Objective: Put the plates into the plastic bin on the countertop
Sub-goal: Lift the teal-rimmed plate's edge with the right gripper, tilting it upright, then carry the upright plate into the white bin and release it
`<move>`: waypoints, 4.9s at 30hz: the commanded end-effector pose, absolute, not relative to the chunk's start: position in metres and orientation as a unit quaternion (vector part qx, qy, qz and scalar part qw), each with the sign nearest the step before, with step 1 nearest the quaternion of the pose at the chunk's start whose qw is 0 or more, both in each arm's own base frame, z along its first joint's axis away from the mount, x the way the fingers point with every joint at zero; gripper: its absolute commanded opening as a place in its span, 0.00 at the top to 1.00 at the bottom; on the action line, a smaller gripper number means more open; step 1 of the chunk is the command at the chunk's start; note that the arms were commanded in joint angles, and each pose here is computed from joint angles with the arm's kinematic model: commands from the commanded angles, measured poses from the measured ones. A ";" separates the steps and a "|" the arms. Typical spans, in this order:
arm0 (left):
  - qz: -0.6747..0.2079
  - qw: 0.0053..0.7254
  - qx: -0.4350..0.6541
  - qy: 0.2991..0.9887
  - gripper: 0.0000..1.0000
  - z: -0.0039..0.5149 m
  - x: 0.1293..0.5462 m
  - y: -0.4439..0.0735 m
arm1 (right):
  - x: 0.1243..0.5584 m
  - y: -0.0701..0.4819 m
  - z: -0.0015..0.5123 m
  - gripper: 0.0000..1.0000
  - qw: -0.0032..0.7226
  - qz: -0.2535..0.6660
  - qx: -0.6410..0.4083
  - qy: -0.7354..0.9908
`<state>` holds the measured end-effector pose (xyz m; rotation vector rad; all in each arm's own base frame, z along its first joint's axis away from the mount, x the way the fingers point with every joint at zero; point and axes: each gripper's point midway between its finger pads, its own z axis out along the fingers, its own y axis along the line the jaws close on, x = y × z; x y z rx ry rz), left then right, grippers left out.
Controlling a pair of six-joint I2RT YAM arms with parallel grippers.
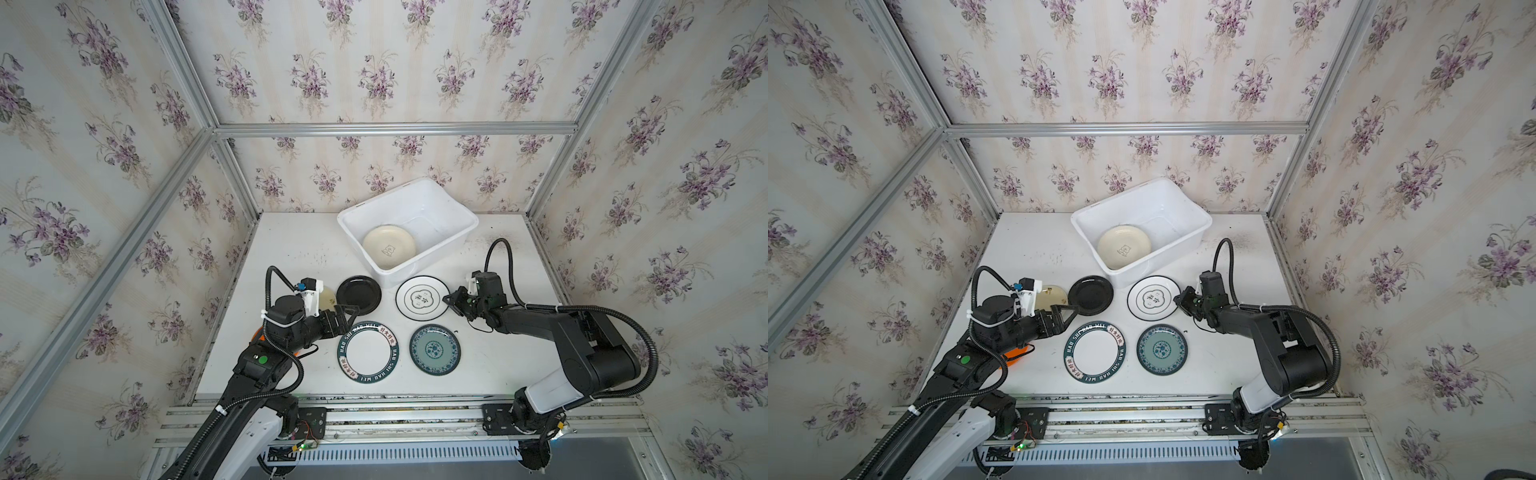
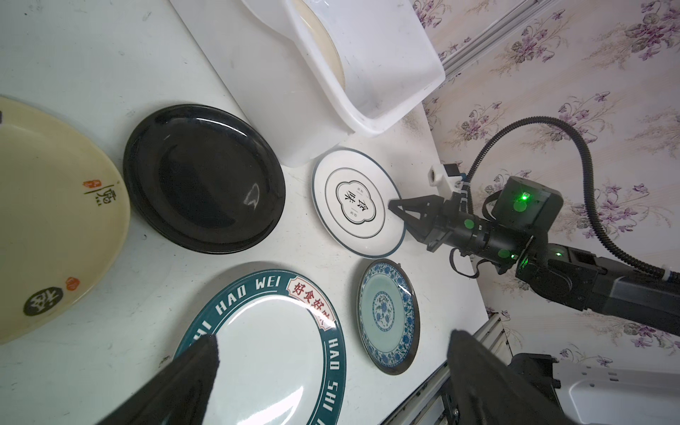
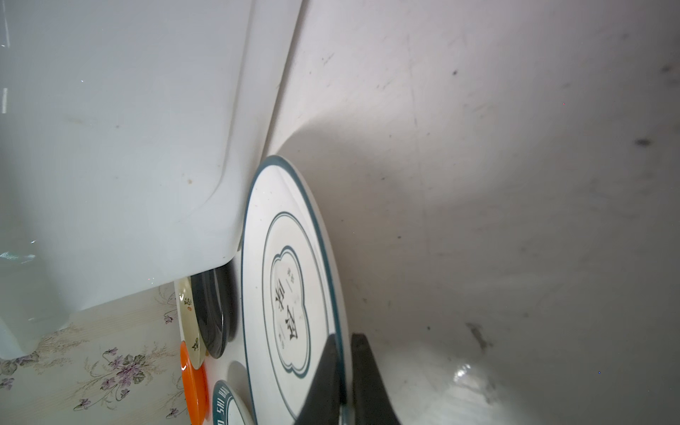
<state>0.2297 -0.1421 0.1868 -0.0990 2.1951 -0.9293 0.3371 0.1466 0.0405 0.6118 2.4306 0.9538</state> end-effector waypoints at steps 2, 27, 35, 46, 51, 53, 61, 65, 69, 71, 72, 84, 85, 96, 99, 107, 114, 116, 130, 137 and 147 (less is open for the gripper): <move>-0.360 0.379 -0.032 0.852 0.01 0.194 0.232 -0.142 | 0.328 0.127 0.038 0.99 0.236 0.286 0.229 0.900; -0.346 0.402 -0.032 0.847 0.01 0.206 0.237 -0.137 | 0.293 0.072 0.109 1.00 0.305 0.216 0.232 0.898; -0.346 0.405 -0.030 0.846 0.01 0.209 0.243 -0.139 | 0.284 0.066 0.130 1.00 0.317 0.226 0.223 0.894; -0.353 0.421 -0.031 0.835 0.01 0.218 0.256 -0.143 | 0.279 0.077 0.183 1.00 0.335 0.260 0.181 0.887; -0.365 0.420 -0.028 0.830 0.01 0.221 0.262 -0.148 | 0.280 0.083 0.204 1.00 0.341 0.283 0.177 0.879; -0.366 0.420 -0.026 0.830 0.01 0.222 0.264 -0.150 | 0.280 0.086 0.213 1.00 0.345 0.294 0.172 0.875; -0.364 0.414 -0.024 0.834 0.01 0.216 0.273 -0.153 | 0.288 0.098 0.243 1.00 0.355 0.333 0.159 0.859; -0.363 0.410 -0.019 0.836 0.01 0.214 0.275 -0.156 | 0.300 0.107 0.261 1.00 0.363 0.355 0.150 0.848; -0.356 0.414 -0.019 0.837 0.01 0.213 0.277 -0.154 | 0.321 0.120 0.277 1.00 0.369 0.362 0.132 0.846; -0.352 0.417 -0.019 0.838 0.01 0.213 0.279 -0.153 | 0.335 0.128 0.285 1.00 0.371 0.366 0.123 0.844; -0.350 0.418 -0.018 0.838 0.01 0.213 0.280 -0.153 | 0.342 0.132 0.288 1.00 0.372 0.368 0.120 0.844; -0.332 0.440 -0.026 0.834 0.01 0.222 0.285 -0.145 | 0.439 0.166 0.290 1.00 0.392 0.334 0.092 0.852; -0.330 0.444 -0.027 0.833 0.01 0.224 0.286 -0.144 | 0.446 0.170 0.287 1.00 0.393 0.330 0.091 0.853; -0.317 0.440 -0.042 0.839 0.01 0.224 0.293 -0.137 | 0.508 0.202 0.263 1.00 0.393 0.288 0.061 0.871; -0.318 0.435 -0.050 0.841 0.01 0.221 0.294 -0.136 | 0.521 0.207 0.253 1.00 0.390 0.279 0.057 0.875; -0.305 0.443 -0.065 0.841 0.01 0.222 0.299 -0.130 | 0.548 0.234 0.215 1.00 0.374 0.249 0.038 0.892; -0.303 0.439 -0.064 0.844 0.01 0.223 0.302 -0.130 | 0.574 0.247 0.177 1.00 0.355 0.223 0.043 0.907; -0.301 0.438 -0.065 0.845 0.01 0.222 0.302 -0.129 | 0.578 0.248 0.167 1.00 0.347 0.212 0.044 0.912; -0.291 0.432 -0.069 0.851 0.01 0.218 0.304 -0.122 | 0.588 0.255 0.123 1.00 0.317 0.145 0.040 0.936; -0.294 0.425 -0.069 0.853 0.01 0.215 0.305 -0.123 | 0.590 0.254 0.117 0.95 0.314 0.141 0.041 0.938; -0.302 0.420 -0.064 0.853 0.01 0.216 0.304 -0.124 | 0.593 0.253 0.131 0.49 0.330 0.133 0.024 0.934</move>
